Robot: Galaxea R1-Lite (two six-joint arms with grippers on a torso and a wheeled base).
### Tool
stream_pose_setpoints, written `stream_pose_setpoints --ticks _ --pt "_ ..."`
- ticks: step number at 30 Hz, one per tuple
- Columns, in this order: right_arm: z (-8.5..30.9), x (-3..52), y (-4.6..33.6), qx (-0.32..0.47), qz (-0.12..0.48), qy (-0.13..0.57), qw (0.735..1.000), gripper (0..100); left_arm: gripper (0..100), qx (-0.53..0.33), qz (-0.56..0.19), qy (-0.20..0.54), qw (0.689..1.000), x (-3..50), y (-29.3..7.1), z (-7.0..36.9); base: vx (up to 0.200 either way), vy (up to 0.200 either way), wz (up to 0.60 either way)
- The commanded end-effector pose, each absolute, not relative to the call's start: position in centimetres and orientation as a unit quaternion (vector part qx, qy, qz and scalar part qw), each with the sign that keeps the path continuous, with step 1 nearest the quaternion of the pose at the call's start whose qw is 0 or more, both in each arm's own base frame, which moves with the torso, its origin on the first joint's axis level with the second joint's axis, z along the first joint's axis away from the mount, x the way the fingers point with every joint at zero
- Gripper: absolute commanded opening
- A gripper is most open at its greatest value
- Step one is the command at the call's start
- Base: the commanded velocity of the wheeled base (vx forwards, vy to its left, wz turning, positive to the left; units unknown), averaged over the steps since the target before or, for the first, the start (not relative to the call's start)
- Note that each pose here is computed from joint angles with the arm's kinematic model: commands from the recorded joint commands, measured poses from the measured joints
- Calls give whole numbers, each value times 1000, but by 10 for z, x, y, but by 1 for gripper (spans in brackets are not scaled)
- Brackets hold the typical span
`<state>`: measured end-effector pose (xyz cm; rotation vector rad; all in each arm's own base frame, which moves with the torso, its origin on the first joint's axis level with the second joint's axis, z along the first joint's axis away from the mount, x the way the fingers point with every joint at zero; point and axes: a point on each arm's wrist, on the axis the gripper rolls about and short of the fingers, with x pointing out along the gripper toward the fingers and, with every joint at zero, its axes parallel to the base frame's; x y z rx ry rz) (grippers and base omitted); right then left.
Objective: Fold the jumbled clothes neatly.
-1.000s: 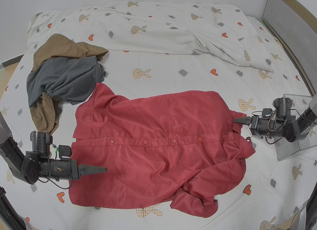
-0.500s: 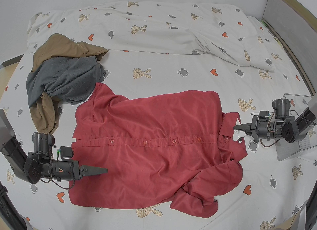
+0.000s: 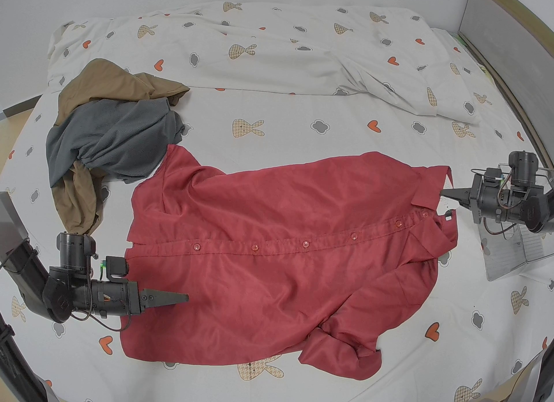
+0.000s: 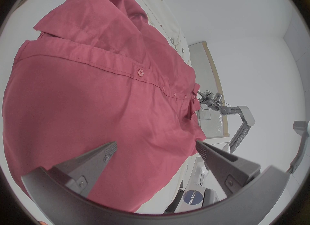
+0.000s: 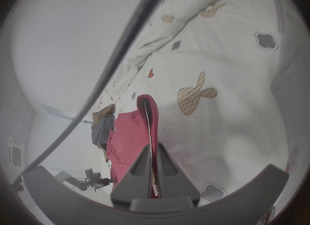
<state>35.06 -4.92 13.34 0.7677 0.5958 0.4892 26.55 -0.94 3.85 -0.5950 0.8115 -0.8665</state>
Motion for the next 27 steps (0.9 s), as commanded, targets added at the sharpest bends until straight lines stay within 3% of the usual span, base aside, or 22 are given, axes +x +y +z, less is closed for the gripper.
stream_pose_setpoints --ticks 1,13,14,17,23,26,27 --pt "154 338 -60 360 223 261 867 0 100 -276 -402 376 788 265 -9 39 0 0 0" --pt "141 331 -58 361 214 296 858 0 100 -275 -403 374 789 265 -9 40 0 0 0" --pt "141 330 -58 359 215 296 859 100 100 -275 -403 374 789 265 -9 40 0 0 0" --pt "147 326 -54 352 222 291 861 100 100 -275 -403 374 789 265 -9 40 0 0 0" --pt "192 284 -39 287 252 230 895 100 100 -273 -404 371 790 264 -10 43 0 0 0" --pt "201 268 -31 282 263 226 895 100 100 -271 -406 366 793 264 -10 46 0 0 0" --pt "202 248 -3 278 300 256 876 100 100 -270 -406 365 793 263 -10 47 0 0 0"
